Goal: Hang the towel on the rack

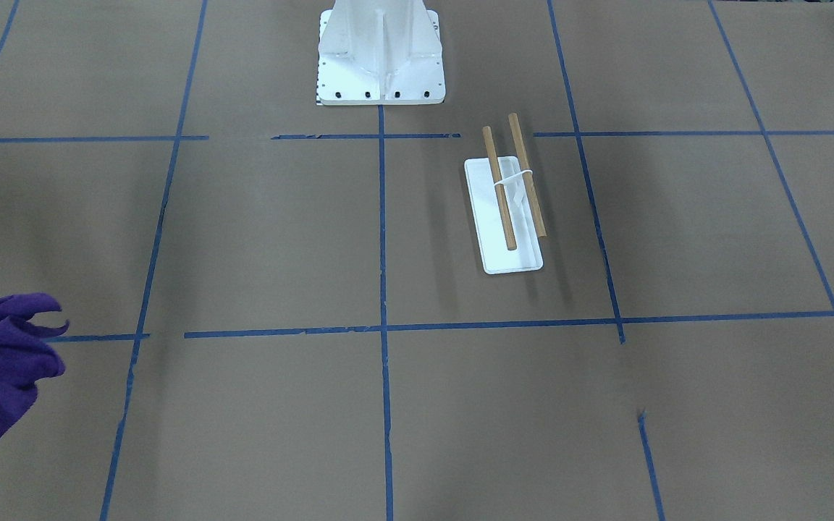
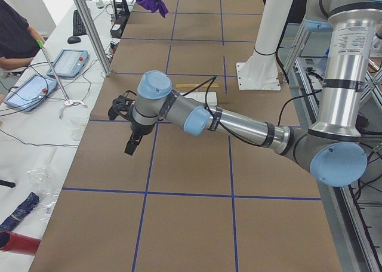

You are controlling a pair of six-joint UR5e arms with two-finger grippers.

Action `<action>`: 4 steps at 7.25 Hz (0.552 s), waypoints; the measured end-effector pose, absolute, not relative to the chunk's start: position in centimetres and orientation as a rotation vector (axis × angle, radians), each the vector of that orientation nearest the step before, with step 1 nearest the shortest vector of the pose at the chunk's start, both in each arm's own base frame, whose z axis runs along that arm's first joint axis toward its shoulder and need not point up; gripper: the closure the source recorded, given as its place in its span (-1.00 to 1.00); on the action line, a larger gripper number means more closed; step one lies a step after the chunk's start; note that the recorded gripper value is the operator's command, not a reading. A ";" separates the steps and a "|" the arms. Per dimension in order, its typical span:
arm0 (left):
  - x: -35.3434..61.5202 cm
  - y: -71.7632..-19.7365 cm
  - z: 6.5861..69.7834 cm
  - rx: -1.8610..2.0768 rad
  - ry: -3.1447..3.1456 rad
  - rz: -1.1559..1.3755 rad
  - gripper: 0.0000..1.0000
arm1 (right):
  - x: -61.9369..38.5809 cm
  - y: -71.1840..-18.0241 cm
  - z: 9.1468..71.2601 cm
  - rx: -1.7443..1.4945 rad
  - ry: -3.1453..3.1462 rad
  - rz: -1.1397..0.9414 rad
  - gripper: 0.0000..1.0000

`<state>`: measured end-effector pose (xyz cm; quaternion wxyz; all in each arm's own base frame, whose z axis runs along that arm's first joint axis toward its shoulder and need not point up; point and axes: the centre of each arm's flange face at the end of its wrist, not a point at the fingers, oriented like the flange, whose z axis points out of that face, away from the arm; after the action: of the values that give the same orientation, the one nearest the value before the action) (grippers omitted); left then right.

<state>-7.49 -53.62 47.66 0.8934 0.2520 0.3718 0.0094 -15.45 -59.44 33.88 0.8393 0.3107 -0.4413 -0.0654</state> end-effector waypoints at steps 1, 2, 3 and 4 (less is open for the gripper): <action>-5.7 -54.1 45.5 0.576 0.845 -0.071 -1.00 | -18.1 -56.7 29.9 0.677 -0.995 -0.118 1.00; -3.1 -54.2 43.4 0.595 0.941 -0.149 -1.00 | -20.5 -54.1 26.7 0.706 -1.039 -0.125 1.00; -0.5 -54.3 41.2 0.589 1.045 -0.213 -1.00 | -23.1 -51.6 24.1 0.741 -1.069 -0.152 1.00; 2.6 -54.5 38.5 0.562 1.155 -0.265 -1.00 | -26.2 -49.0 22.0 0.783 -1.086 -0.179 1.00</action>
<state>2.58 -54.52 38.45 0.7926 0.2614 0.5369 -0.1233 -26.20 -48.96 22.01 0.7805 0.3625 -0.5026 -0.0826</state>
